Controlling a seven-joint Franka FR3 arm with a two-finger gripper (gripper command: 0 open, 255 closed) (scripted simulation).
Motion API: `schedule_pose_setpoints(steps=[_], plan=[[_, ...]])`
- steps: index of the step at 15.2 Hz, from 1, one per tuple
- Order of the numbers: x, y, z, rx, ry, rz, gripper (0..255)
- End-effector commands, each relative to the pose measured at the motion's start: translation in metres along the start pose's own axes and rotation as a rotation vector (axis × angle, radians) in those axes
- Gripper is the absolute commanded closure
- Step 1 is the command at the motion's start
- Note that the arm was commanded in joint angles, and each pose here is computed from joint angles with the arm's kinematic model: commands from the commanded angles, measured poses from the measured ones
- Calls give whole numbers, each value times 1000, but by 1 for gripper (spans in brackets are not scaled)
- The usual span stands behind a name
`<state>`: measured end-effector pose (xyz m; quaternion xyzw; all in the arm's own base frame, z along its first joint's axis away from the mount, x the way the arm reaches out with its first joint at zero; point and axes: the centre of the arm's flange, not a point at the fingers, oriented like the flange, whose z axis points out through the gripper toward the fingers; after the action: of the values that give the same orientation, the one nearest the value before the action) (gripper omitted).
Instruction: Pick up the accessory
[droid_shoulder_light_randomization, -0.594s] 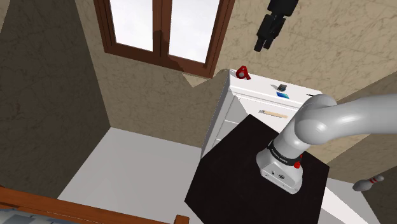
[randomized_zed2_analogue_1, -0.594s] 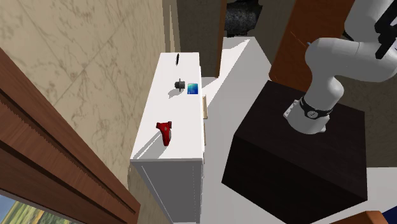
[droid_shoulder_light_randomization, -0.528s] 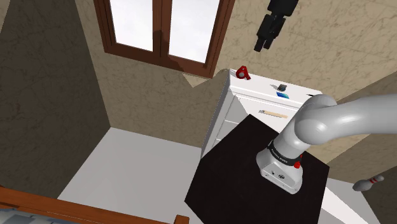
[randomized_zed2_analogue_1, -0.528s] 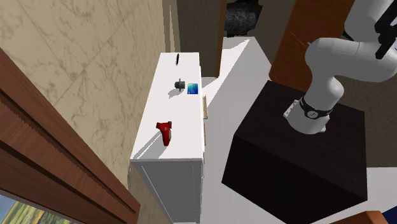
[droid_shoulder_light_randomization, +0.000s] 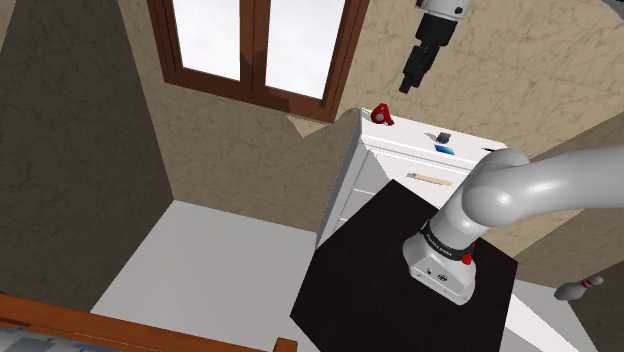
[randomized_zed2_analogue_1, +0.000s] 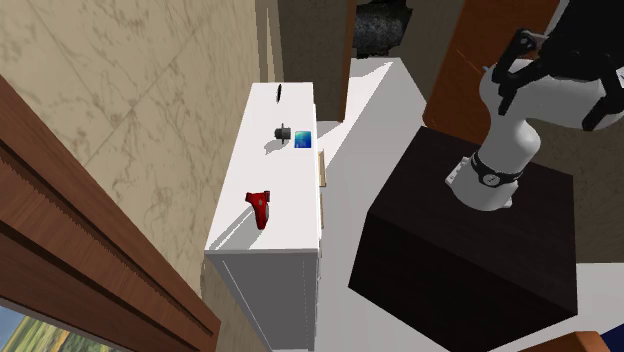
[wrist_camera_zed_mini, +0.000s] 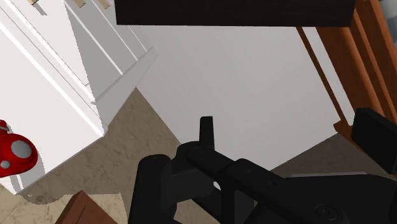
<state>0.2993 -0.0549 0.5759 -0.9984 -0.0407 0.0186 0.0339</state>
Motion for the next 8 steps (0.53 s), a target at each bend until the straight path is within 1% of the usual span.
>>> schedule_pose_setpoints(steps=[1,8], plan=[[2,23,12,-5,-4,-17,0],[18,102,53,-21,-17,-67,0]])
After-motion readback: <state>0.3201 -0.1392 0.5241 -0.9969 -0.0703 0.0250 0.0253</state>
